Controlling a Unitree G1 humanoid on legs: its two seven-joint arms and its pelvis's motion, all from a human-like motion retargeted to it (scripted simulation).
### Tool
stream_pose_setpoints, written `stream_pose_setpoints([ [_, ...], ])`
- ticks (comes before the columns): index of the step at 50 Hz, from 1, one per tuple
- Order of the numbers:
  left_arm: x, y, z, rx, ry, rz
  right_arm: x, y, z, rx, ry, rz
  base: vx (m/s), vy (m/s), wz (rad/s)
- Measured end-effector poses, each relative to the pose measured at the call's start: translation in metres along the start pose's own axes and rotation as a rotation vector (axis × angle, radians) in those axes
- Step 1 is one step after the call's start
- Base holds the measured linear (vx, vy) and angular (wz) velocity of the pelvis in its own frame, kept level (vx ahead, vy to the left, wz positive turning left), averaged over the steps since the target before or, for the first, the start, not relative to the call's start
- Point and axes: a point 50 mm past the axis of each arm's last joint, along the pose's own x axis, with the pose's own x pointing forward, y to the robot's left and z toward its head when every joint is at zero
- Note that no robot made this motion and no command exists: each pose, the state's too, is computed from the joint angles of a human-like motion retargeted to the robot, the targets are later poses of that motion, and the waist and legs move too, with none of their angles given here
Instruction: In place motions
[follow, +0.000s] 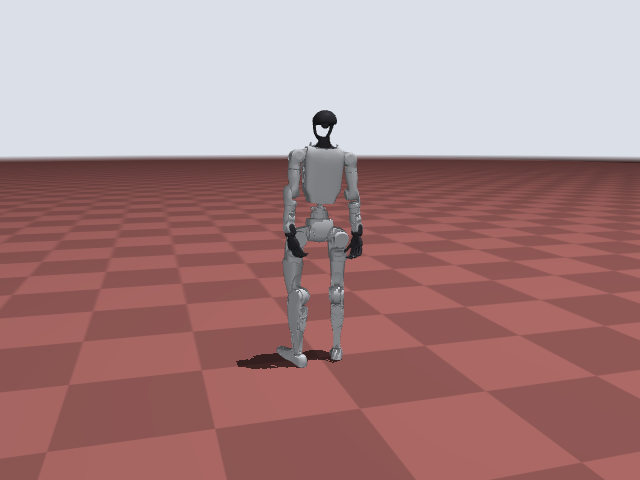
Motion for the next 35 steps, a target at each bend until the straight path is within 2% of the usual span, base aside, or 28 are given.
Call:
stream_pose_setpoints([
  [35, -0.0003, 0.0011, -0.0043, -0.007, 0.020, 0.001, -0.0001, -0.0003, -0.0010, 0.019, -0.001, 0.000, 0.00, 0.00, 0.00],
])
